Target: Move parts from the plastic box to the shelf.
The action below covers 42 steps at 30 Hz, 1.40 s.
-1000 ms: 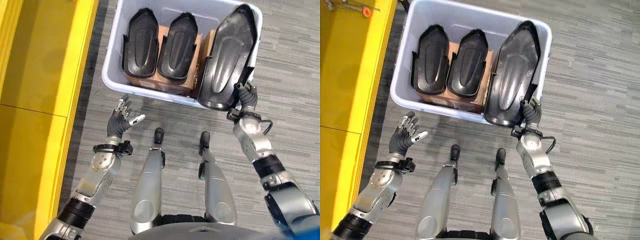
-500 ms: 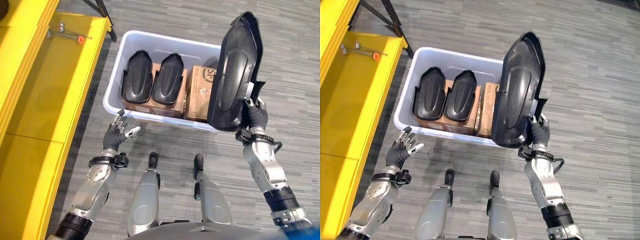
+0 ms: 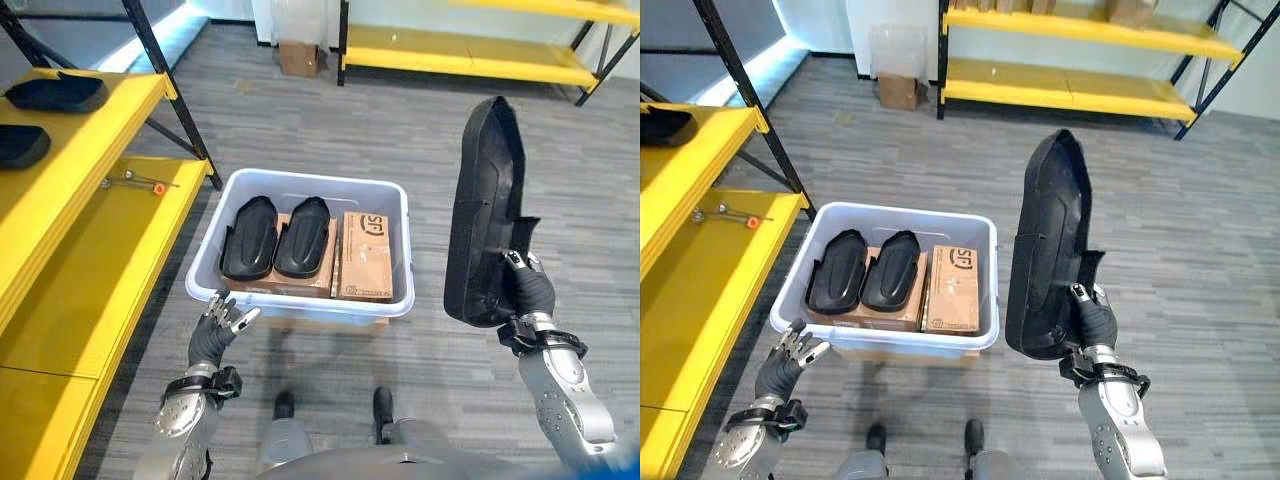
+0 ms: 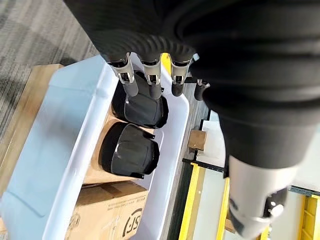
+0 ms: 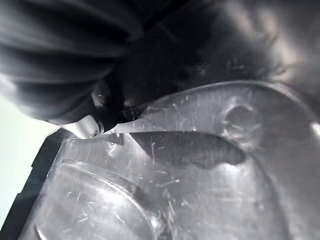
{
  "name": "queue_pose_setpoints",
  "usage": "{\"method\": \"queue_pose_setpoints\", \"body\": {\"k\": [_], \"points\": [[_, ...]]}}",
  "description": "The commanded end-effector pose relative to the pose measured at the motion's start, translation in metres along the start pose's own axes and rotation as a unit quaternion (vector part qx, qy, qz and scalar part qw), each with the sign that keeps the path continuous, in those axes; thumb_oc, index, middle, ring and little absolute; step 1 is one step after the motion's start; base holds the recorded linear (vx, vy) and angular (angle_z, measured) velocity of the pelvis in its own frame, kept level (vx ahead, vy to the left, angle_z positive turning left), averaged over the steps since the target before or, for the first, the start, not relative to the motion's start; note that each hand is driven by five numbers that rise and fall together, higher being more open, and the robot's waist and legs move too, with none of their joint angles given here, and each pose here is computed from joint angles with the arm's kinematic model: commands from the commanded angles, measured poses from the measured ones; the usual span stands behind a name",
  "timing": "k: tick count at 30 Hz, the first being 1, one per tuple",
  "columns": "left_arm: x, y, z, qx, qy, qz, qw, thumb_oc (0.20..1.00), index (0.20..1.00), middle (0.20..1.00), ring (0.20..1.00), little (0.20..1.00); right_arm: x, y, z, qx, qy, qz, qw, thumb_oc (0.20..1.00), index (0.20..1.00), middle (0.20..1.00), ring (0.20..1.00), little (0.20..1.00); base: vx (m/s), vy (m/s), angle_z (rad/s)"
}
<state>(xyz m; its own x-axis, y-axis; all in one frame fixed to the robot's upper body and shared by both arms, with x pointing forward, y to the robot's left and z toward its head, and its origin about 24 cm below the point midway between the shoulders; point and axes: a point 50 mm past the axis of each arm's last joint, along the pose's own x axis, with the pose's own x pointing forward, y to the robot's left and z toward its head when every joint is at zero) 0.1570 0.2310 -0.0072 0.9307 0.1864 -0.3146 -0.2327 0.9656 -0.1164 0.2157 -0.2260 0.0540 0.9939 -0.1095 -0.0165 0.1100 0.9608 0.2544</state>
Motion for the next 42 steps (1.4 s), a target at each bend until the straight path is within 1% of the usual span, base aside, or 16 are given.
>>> {"method": "queue_pose_setpoints", "body": {"k": [1, 2, 6, 8, 9, 10, 12, 13, 18, 22, 24, 26, 34, 37, 38, 42], "points": [[0.008, -0.004, 0.017, 0.026, -0.041, -0.023, 0.999, 1.0, 1.0, 1.0, 1.0, 1.0, 0.015, 0.015, 0.051, 0.019, -0.114, 0.052, 0.992, 0.2, 0.2, 0.2, 0.2, 0.2, -0.09, -0.116, 0.14], [0.009, -0.005, 0.015, 0.018, -0.04, -0.019, 0.999, 1.0, 1.0, 1.0, 1.0, 1.0, 0.019, 0.017, 0.053, 0.01, -0.113, 0.064, 0.991, 0.2, 0.2, 0.2, 0.2, 0.2, -0.16, -0.168, 0.28], [0.014, -0.011, 0.013, 0.007, -0.038, -0.026, 0.999, 1.0, 1.0, 1.0, 1.0, 1.0, 0.023, 0.013, 0.056, 0.003, -0.115, 0.059, 0.992, 0.2, 0.2, 0.2, 0.2, 0.2, -0.14, -0.059, 0.71], [0.014, -0.017, 0.005, 0.009, -0.025, -0.043, 0.999, 1.0, 1.0, 1.0, 1.0, 1.0, 0.003, -0.008, 0.035, 0.019, -0.078, 0.009, 0.997, 0.2, 0.2, 0.2, 0.2, 0.2, -0.24, 0.1, 2.32], [0.012, -0.016, 0.005, 0.001, -0.029, -0.039, 0.999, 1.0, 1.0, 1.0, 1.0, 1.0, -0.007, -0.011, 0.023, 0.041, -0.053, 0.0, 0.998, 0.2, 0.2, 0.2, 0.2, 0.2, 0.03, 0.197, 3.36], [0.011, -0.017, 0.005, 0.004, -0.03, -0.04, 0.999, 1.0, 1.0, 1.0, 1.0, 1.0, -0.01, -0.012, 0.02, 0.043, -0.048, -0.003, 0.998, 0.2, 0.2, 0.2, 0.2, 0.2, 0.16, 0.462, 2.04], [0.012, -0.018, 0.009, 0.006, -0.043, -0.041, 0.998, 1.0, 1.0, 1.0, 1.0, 1.0, -0.01, -0.008, 0.014, 0.051, -0.035, 0.004, 0.998, 0.2, 0.2, 0.2, 0.2, 0.2, 0.25, 0.449, 0.9], [0.015, -0.015, 0.02, 0.015, -0.066, -0.036, 0.997, 1.0, 1.0, 1.0, 1.0, 1.0, -0.007, -0.001, 0.015, 0.049, -0.036, 0.016, 0.998, 0.2, 0.2, 0.2, 0.2, 0.2, 0.24, 0.328, 0.2], [0.015, -0.009, 0.028, 0.013, -0.084, -0.016, 0.996, 1.0, 1.0, 1.0, 1.0, 1.0, 0.001, 0.017, 0.014, 0.072, -0.041, 0.044, 0.996, 0.2, 0.2, 0.2, 0.2, 0.2, 0.13, 0.262, 0.19], [0.018, -0.004, 0.035, 0.018, -0.099, -0.003, 0.995, 1.0, 1.0, 1.0, 1.0, 1.0, 0.003, 0.021, 0.014, 0.073, -0.046, 0.038, 0.996, 0.2, 0.2, 0.2, 0.2, 0.2, 0.11, 0.233, 0.13], [0.02, -0.001, 0.04, 0.027, -0.109, 0.013, 0.994, 1.0, 1.0, 1.0, 1.0, 1.0, 0.005, 0.028, 0.009, 0.086, -0.045, 0.037, 0.995, 0.2, 0.2, 0.2, 0.2, 0.2, 0.13, 0.403, 0.75], [0.021, -0.001, 0.041, 0.032, -0.111, 0.011, 0.993, 1.0, 1.0, 1.0, 1.0, 1.0, 0.002, 0.027, 0.006, 0.092, -0.039, 0.035, 0.994, 0.2, 0.2, 0.2, 0.2, 0.2, 0.18, 0.253, 0.84], [0.027, -0.019, 0.039, 0.048, -0.107, -0.036, 0.992, 1.0, 1.0, 1.0, 1.0, 1.0, -0.005, 0.018, 0.002, 0.111, -0.034, 0.015, 0.993, 0.2, 0.2, 0.2, 0.2, 0.2, 0.17, 0.003, 0.79], [0.026, -0.023, 0.037, 0.053, -0.104, -0.051, 0.992, 1.0, 1.0, 1.0, 1.0, 1.0, -0.011, 0.012, -0.001, 0.111, -0.027, 0.005, 0.993, 0.2, 0.2, 0.2, 0.2, 0.2, 0.24, -0.107, 0.7], [0.023, -0.022, 0.031, 0.056, -0.092, -0.058, 0.993, 1.0, 1.0, 1.0, 1.0, 1.0, -0.019, 0.005, -0.003, 0.112, -0.019, -0.003, 0.993, 0.2, 0.2, 0.2, 0.2, 0.2, 0.28, -0.164, 0.87], [0.016, -0.017, 0.022, 0.039, -0.075, -0.042, 0.996, 1.0, 1.0, 1.0, 1.0, 1.0, -0.022, -0.002, -0.006, 0.096, -0.005, -0.008, 0.995, 0.2, 0.2, 0.2, 0.2, 0.2, 0.31, -0.223, 0.81]]}}
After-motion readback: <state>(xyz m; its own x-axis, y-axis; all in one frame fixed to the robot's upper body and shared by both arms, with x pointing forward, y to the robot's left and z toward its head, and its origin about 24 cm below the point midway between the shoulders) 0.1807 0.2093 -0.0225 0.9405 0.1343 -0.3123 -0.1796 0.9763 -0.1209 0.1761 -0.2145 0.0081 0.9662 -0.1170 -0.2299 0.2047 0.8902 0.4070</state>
